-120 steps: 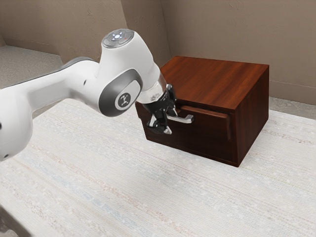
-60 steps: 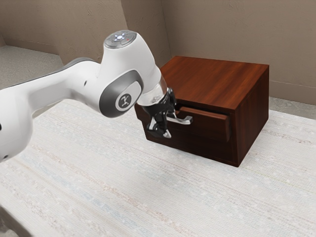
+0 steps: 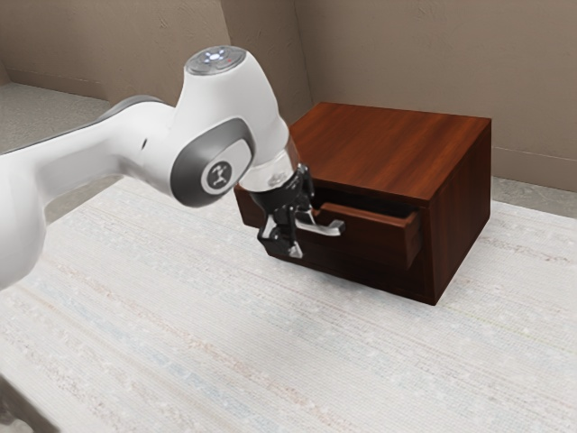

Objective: Pull the drawer handle with one arm to open the drawer

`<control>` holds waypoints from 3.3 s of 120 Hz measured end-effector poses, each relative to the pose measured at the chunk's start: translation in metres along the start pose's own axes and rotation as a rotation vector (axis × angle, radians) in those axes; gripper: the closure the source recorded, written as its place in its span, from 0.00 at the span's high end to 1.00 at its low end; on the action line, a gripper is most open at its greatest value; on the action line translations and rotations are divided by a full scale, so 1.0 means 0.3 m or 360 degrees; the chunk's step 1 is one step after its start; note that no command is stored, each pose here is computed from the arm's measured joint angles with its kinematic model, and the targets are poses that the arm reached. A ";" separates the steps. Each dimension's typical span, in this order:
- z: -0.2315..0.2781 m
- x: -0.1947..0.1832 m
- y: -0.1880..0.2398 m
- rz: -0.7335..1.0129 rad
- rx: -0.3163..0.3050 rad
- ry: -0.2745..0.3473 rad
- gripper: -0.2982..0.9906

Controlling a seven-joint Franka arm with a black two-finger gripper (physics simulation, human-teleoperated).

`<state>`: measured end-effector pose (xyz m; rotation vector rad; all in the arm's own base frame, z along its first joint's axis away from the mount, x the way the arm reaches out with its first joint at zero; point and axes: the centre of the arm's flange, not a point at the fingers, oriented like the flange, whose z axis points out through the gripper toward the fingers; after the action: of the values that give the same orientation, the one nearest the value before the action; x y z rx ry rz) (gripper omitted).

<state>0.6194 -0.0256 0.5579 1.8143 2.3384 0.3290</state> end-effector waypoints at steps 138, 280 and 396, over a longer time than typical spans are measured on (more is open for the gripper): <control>-0.097 0.059 -0.303 -0.0030 0.0142 0.0051 0.52; -0.153 0.083 -0.430 -0.0067 0.0136 0.0039 0.54; -0.201 0.040 -0.420 -0.0036 0.0085 0.0029 0.46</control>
<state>0.4832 -0.0484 0.5819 1.8142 2.4003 0.2842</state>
